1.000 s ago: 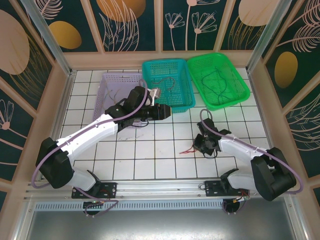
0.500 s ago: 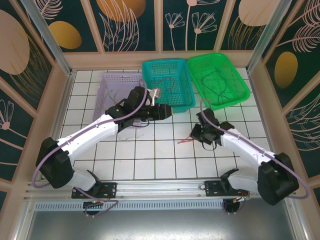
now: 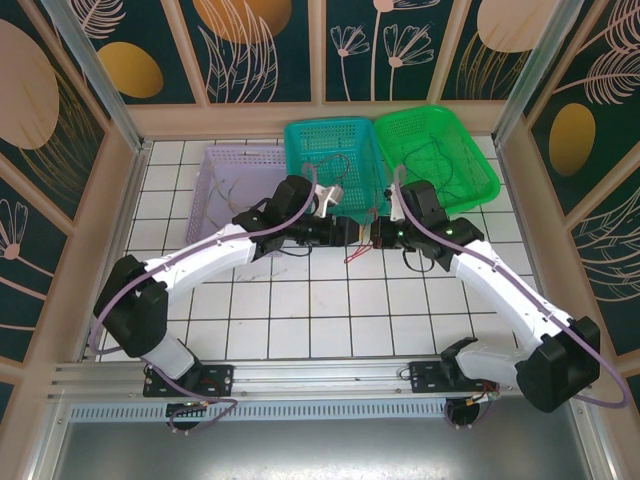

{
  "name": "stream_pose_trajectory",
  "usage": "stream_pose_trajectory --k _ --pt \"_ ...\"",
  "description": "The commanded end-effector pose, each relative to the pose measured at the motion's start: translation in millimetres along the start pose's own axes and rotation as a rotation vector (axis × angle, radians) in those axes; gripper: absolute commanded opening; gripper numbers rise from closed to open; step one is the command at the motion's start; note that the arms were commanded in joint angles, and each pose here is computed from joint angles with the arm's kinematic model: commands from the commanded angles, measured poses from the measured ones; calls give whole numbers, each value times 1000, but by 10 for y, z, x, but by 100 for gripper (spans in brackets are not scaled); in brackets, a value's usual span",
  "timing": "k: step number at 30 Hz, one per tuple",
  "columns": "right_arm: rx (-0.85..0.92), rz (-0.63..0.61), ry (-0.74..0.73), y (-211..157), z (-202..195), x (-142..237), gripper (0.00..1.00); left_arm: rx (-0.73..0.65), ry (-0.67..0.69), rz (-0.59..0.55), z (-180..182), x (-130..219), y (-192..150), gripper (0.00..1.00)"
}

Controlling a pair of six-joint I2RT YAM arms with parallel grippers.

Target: Untangle the cables

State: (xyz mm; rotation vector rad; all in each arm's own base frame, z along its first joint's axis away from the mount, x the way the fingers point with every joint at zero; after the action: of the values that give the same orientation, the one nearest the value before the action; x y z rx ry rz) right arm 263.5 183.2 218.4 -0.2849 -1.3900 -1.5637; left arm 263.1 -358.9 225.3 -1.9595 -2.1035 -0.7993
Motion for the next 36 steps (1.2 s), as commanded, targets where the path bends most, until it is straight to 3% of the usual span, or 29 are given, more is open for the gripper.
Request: stream_pose_trajectory --k 1,7,13,19,23,29,36 --pt "58 32 77 5 139 20 0 -103 -62 22 -214 -22 24 55" --pt "60 49 125 24 217 20 0 -135 15 3 -73 -71 55 54" --pt "57 54 170 32 285 50 0 -158 137 -55 136 -59 115 43" --pt "52 58 192 24 317 62 0 -157 127 -62 138 -85 124 29" --pt "53 57 206 41 341 69 0 -156 126 -72 141 -81 142 28" --pt "56 58 189 39 315 70 0 -157 134 -83 138 -54 148 0" --pt "41 29 143 105 158 158 0 -174 279 -96 301 110 174 0"
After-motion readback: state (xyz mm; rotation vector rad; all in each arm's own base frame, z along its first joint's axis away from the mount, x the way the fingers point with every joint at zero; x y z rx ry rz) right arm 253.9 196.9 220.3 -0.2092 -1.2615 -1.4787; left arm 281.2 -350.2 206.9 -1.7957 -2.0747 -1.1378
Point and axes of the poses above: each hand's point on the last joint's axis, 136 mm out from that joint toward the fingers, its own x axis back along the fingers, its own z axis along the line the jaws close on, y = z × x, the point moved 3 cm from there along x, back along the fingers, and after that the axes turned 10 degrees about x, right-handed, at the moved point
